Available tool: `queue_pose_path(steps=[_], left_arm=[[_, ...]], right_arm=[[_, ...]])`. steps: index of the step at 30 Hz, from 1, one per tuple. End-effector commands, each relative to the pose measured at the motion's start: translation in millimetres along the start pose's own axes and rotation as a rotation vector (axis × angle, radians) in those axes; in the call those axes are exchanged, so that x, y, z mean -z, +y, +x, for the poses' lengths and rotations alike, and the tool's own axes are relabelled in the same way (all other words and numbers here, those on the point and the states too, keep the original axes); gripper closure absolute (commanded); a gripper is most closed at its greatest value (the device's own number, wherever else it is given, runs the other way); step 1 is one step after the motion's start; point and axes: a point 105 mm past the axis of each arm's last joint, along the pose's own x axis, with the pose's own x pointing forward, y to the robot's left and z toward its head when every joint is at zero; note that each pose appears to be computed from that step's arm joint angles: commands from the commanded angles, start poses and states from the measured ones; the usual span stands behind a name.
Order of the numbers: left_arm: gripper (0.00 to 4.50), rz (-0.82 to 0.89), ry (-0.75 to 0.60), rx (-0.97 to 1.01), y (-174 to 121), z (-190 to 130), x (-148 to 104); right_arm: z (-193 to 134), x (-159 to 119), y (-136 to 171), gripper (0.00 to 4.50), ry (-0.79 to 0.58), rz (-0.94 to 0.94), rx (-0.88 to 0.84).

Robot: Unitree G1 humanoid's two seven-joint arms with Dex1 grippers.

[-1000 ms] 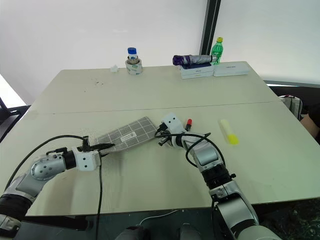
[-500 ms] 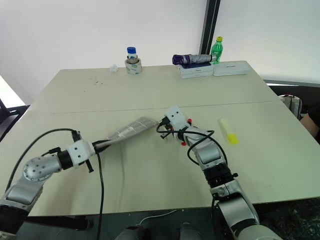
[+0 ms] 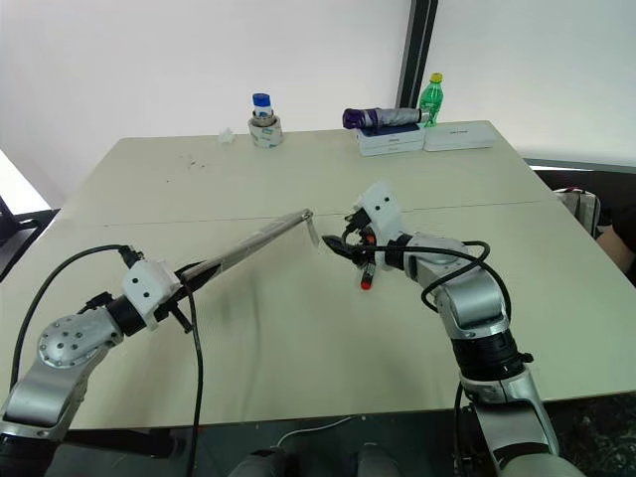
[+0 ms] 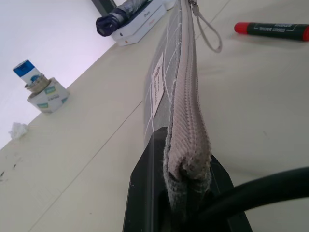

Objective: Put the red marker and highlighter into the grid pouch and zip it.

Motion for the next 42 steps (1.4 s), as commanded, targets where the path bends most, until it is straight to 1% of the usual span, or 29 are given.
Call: queue_pose_path(steps=[1, 8, 11, 13, 14, 16, 23, 29, 32, 38, 42], left_arm=[[4.5, 0.014, -0.046, 0.039, -5, 1, -14], [4.5, 0.004, -0.048, 0.089, -15, 3, -15], [4.5, 0.0, -0.053, 0.091, -16, 5, -16], [4.5, -0.005, -0.057, 0.097, -17, 6, -16], [4.5, -0.007, -0.06, 0.098, -18, 6, -16], [4.5, -0.015, -0.058, 0.098, -19, 7, -15], [4.5, -0.038, -0.052, 0.074, -23, 15, -11], [4.5, -0.044, -0.071, 0.059, -32, 28, -16], [4.5, -0.039, -0.076, 0.062, -38, 36, -18], [4.5, -0.028, -0.082, 0.089, -49, 45, -20], [4.5, -0.039, -0.088, 0.075, -50, 53, -21]], right_arm=[[4, -6, 2, 1.18, -0.035, -0.007, 0.012], [12, -6, 5, 1.18, -0.059, 0.024, 0.001], [11, -7, 7, 1.92, -0.062, 0.024, -0.007], [10, -8, 9, 2.94, -0.064, 0.022, -0.009], [9, -8, 10, 3.53, -0.064, 0.021, -0.01], [8, -8, 12, 4.48, -0.06, 0.022, -0.017], [4, -8, 28, 4.48, -0.043, -0.02, -0.044], [8, -15, 62, 4.48, -0.031, -0.155, -0.131], [8, -17, 84, 4.48, -0.029, -0.213, -0.207], [6, -21, 111, 4.48, -0.042, -0.253, -0.307], [0, -23, 127, 4.48, -0.046, -0.271, -0.39]])
